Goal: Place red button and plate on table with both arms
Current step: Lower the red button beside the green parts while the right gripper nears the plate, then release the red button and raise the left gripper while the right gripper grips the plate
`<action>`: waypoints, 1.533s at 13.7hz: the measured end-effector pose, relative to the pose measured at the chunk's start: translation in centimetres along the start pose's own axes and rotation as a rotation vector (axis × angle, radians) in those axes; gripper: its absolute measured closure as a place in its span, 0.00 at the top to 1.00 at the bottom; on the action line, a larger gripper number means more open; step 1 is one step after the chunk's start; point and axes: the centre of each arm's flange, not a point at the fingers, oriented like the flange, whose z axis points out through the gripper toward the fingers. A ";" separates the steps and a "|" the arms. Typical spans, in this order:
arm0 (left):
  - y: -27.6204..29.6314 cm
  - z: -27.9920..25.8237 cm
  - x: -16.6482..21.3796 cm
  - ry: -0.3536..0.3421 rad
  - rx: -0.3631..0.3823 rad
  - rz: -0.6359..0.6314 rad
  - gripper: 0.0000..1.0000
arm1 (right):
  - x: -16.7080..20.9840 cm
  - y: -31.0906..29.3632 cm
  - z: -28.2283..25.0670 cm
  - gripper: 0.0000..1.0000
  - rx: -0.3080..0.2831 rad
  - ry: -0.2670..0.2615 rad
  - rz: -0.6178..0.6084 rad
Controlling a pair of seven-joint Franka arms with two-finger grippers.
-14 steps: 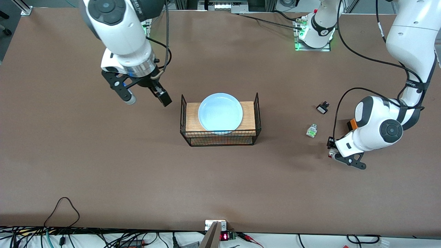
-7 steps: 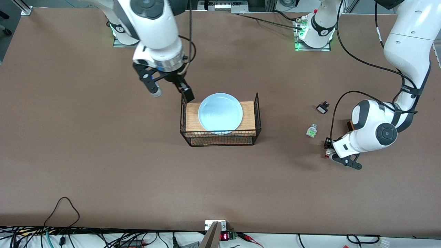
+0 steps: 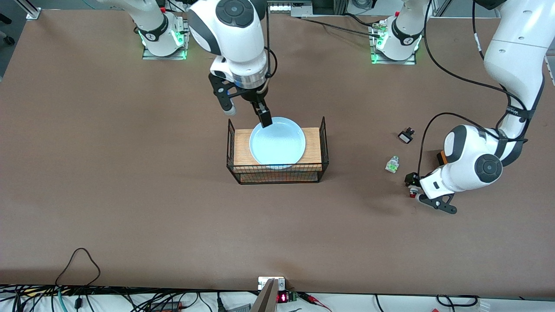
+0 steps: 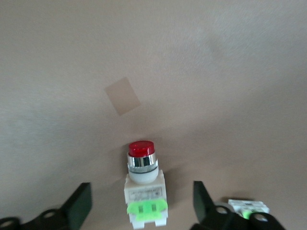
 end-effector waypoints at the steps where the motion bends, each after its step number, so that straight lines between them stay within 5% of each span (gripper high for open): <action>1: 0.2 -1.5 0.1 0.001 0.010 0.003 1.00 | -0.2 0.3 1.0 1.00 -0.003 -0.001 -0.005; 11: 4.3 -19.8 1.2 -0.119 0.034 -0.047 1.00 | -0.3 2.9 9.8 1.00 -0.015 0.017 -0.040; 16: 5.9 -26.5 0.1 -0.118 0.043 -0.149 1.00 | -0.3 3.3 12.4 0.96 -0.051 0.028 -0.057; 18: 7.0 -29.7 -1.0 -0.089 0.024 -0.175 1.00 | -0.3 3.3 12.5 0.88 -0.047 0.026 -0.063; 21: 6.7 -33.7 -3.8 -0.070 -0.005 -0.251 1.00 | -0.4 2.9 12.0 0.55 -0.021 0.010 -0.052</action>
